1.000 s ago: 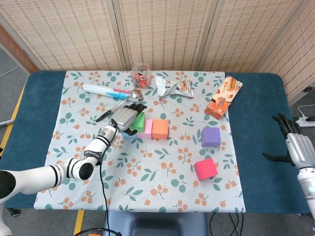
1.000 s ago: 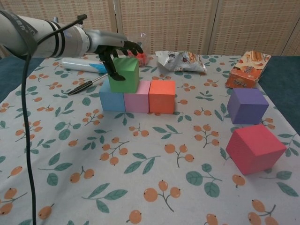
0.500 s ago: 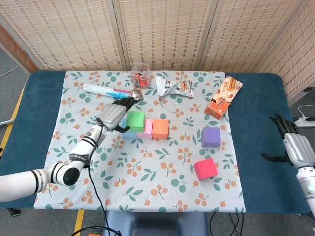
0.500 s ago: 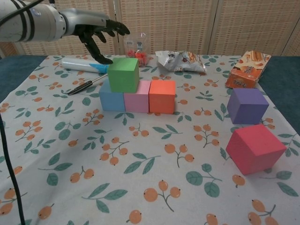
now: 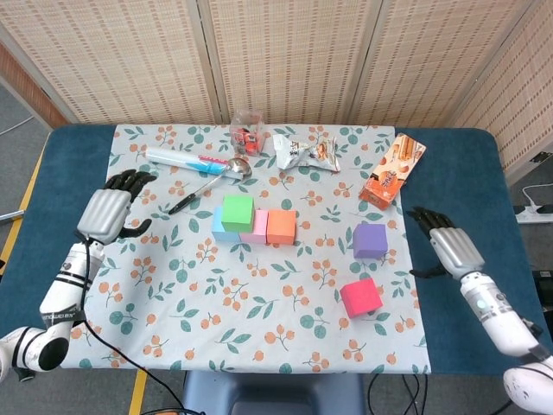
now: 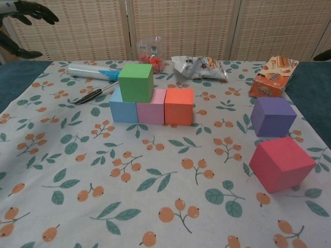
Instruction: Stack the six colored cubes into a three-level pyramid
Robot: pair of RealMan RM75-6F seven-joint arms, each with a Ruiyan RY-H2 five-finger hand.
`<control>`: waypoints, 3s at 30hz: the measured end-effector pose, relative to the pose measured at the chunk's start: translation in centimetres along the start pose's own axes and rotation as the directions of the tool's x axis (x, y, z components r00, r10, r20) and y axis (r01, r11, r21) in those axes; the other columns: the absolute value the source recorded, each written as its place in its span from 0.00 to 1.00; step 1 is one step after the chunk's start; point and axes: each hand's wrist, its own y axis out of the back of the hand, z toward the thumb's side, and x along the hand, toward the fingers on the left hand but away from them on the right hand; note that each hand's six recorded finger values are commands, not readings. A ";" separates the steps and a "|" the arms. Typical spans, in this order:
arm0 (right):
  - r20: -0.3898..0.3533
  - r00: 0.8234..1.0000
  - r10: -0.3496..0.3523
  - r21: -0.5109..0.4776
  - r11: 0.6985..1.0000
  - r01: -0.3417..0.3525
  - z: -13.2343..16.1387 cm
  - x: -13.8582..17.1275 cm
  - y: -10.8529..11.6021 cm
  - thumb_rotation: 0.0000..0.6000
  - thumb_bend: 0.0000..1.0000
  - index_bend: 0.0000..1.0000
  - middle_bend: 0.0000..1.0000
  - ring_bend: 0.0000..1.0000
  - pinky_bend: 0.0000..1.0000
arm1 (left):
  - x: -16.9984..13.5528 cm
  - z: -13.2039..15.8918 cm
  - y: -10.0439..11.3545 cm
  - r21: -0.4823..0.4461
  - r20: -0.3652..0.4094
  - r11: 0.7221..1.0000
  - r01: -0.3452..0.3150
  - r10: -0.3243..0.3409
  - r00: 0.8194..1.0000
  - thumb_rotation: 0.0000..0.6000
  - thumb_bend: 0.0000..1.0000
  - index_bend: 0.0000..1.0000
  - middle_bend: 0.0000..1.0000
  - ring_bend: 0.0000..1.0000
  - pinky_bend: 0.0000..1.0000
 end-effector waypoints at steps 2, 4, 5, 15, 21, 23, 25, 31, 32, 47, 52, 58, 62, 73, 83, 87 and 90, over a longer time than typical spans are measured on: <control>-0.007 1.000 0.010 0.023 1.000 -0.010 0.5 -1.4 -0.6 1.00 0.02 0.09 0.15 0.04 0.19 | -1.1 -0.9 -0.3 -0.001 -0.002 1.000 0.005 -0.005 1.000 1.00 0.33 0.19 0.16 0.10 0.14; -0.008 1.000 0.024 0.043 0.999 -0.024 1.1 -3.0 -1.4 1.00 0.02 0.12 0.17 0.04 0.19 | -1.9 -1.4 -0.5 -0.003 0.001 1.000 0.010 -0.010 1.000 1.00 0.32 0.20 0.16 0.10 0.14; -0.009 1.000 0.029 0.053 0.998 -0.028 1.4 -3.7 -1.7 1.00 0.02 0.13 0.18 0.05 0.19 | -2.3 -1.6 -0.5 -0.004 0.003 1.000 0.012 -0.012 1.000 1.00 0.32 0.20 0.16 0.10 0.14; 0.012 0.997 0.071 0.099 0.992 -0.072 2.7 -8.4 -4.4 1.00 0.05 0.18 0.22 0.07 0.20 | -5.2 -2.8 -1.1 -0.029 0.017 0.999 0.030 -0.029 0.999 1.00 0.33 0.21 0.16 0.10 0.14; 0.029 0.997 0.073 0.099 0.992 -0.076 2.2 -8.9 -4.5 1.00 0.06 0.20 0.24 0.08 0.20 | -5.6 -2.7 -1.5 -0.053 0.022 0.997 0.057 -0.056 0.998 1.00 0.33 0.21 0.15 0.10 0.14; 0.036 0.996 0.077 0.097 0.992 -0.080 1.9 -8.9 -4.6 1.00 0.06 0.21 0.25 0.08 0.20 | -5.6 -2.6 -1.6 -0.057 0.026 0.996 0.061 -0.060 0.998 1.00 0.33 0.21 0.15 0.10 0.14; 0.041 0.996 0.082 0.090 0.992 -0.085 1.7 -9.0 -4.8 1.00 0.06 0.24 0.27 0.09 0.21 | -5.6 -2.4 -1.6 -0.061 0.030 0.996 0.064 -0.062 0.998 1.00 0.33 0.21 0.15 0.10 0.14; 0.033 0.996 0.082 0.064 0.994 -0.084 1.9 -9.5 -5.4 1.00 0.12 0.40 0.35 0.17 0.24 | -5.6 -2.0 -1.6 -0.072 0.038 0.995 0.064 -0.062 0.997 1.00 0.32 0.21 0.15 0.10 0.14; 0.030 0.996 0.082 0.058 0.995 -0.084 1.9 -9.5 -5.5 1.00 0.15 0.44 0.37 0.19 0.25 | -5.6 -2.0 -1.6 -0.073 0.039 0.995 0.064 -0.061 0.997 1.00 0.32 0.21 0.15 0.10 0.14; -0.098 0.995 -0.006 -0.048 0.999 0.001 6.3 -8.9 0.7 1.00 0.24 0.62 0.48 0.29 0.27 | -6.1 -1.2 -2.1 -0.056 0.068 0.997 0.052 -0.048 0.997 1.00 0.32 0.21 0.15 0.10 0.14; -0.144 0.990 -0.008 -0.030 1.000 0.004 9.6 -9.9 2.7 1.00 0.24 0.62 0.48 0.29 0.27 | -6.4 -1.1 -2.2 -0.055 0.076 0.997 0.055 -0.051 0.996 1.00 0.32 0.21 0.15 0.10 0.14; -0.174 0.985 0.009 -0.034 0.999 -0.015 12.1 -10.7 2.8 1.00 0.24 0.63 0.48 0.29 0.27 | -6.6 -0.9 -2.2 -0.052 0.083 0.997 0.057 -0.052 0.995 1.00 0.32 0.21 0.15 0.10 0.14; -0.202 0.979 0.034 -0.040 0.998 -0.043 15.2 -11.8 2.5 1.00 0.24 0.63 0.48 0.29 0.27 | -6.9 -0.8 -2.2 -0.058 0.092 0.997 0.057 -0.051 0.994 1.00 0.32 0.21 0.15 0.10 0.14; -0.196 0.978 0.076 -0.047 0.995 -0.086 22.0 -13.8 0.9 1.00 0.24 0.63 0.48 0.29 0.27 | -7.7 -0.7 -2.3 -0.075 0.107 0.996 0.056 -0.047 0.993 1.00 0.32 0.21 0.15 0.10 0.15; -0.117 0.990 0.083 -0.040 0.995 -0.089 25.1 -14.9 -0.4 1.00 0.24 0.62 0.48 0.29 0.27 | -8.3 -0.7 -2.3 -0.078 0.125 0.996 0.050 -0.040 0.991 1.00 0.32 0.21 0.15 0.10 0.15; -0.078 0.993 0.089 -0.046 0.995 -0.093 25.5 -15.3 -0.8 1.00 0.24 0.62 0.48 0.29 0.27 | -8.4 -0.7 -2.5 -0.080 0.127 0.995 0.053 -0.042 0.991 1.00 0.32 0.20 0.15 0.10 0.15; -0.054 0.995 0.089 -0.049 0.995 -0.092 25.5 -15.7 -0.9 1.00 0.24 0.61 0.48 0.29 0.27 | -8.5 -0.7 -2.5 -0.082 0.130 0.995 0.053 -0.042 0.991 1.00 0.32 0.20 0.15 0.09 0.15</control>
